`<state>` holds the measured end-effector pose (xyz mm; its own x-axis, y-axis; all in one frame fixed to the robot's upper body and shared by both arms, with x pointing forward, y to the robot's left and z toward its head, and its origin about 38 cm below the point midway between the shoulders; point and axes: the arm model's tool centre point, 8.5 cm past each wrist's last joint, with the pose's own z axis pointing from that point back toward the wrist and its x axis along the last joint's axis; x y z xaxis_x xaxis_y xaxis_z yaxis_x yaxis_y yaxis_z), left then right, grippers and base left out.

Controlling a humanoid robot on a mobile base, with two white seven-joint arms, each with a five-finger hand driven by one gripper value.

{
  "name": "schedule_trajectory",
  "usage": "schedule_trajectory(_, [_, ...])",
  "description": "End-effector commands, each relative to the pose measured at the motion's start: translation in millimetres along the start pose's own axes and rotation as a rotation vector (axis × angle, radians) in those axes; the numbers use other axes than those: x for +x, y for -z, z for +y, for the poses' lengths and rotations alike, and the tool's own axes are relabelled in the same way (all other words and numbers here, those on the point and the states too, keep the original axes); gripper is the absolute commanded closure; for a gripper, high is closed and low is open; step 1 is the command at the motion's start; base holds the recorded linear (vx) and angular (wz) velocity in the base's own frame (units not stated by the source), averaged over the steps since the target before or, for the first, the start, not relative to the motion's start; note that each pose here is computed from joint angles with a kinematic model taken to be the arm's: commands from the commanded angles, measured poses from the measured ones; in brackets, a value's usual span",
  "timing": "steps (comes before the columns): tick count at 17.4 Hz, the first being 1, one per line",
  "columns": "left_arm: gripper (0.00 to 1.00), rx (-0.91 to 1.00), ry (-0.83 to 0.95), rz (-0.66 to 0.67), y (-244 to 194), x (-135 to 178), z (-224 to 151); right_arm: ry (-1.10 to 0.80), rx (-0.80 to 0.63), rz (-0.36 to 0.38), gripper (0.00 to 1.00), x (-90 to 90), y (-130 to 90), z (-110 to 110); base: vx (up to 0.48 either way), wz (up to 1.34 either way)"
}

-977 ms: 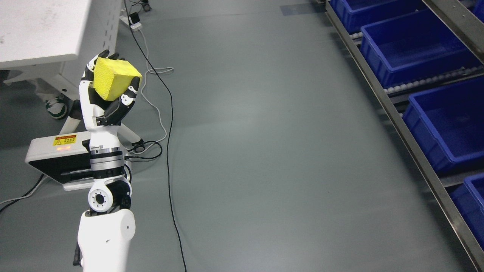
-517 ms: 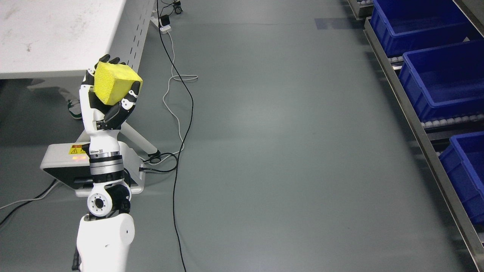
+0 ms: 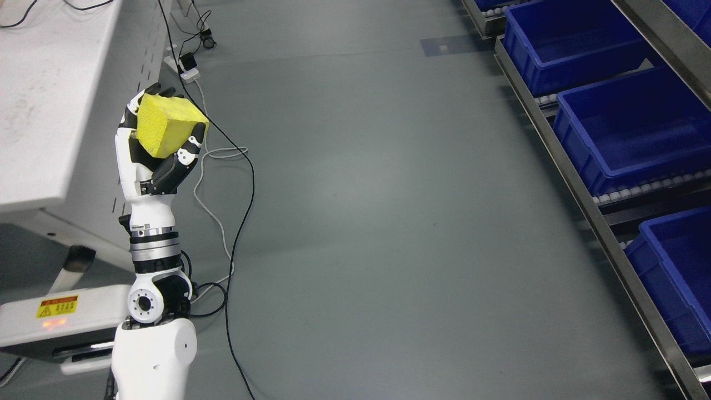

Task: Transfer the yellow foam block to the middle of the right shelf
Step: 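Hold the cube up in the left hand while turning toward the blue bins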

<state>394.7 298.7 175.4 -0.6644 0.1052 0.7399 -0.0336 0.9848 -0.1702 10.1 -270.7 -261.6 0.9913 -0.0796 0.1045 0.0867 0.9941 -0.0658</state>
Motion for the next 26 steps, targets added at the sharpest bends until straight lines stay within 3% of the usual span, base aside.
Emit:
schedule_trajectory(1, [0.66, -0.010, 0.018, -0.013, -1.3, 7.6, 4.9, -0.002, -0.020, -0.021, 0.00, 9.0, 0.6, -11.3, 0.345, -0.22])
schedule_trajectory(15, [0.67, -0.012, 0.022, -0.031, 0.7, 17.5, 5.8, -0.002, -0.020, -0.021, 0.00, 9.0, 0.6, -11.3, 0.433, -0.17])
schedule_trajectory(26, [0.67, -0.036, 0.013, -0.057, 4.3, 25.6, -2.1, -0.002, -0.020, -0.021, 0.00, 9.0, 0.6, -11.3, 0.292, -1.01])
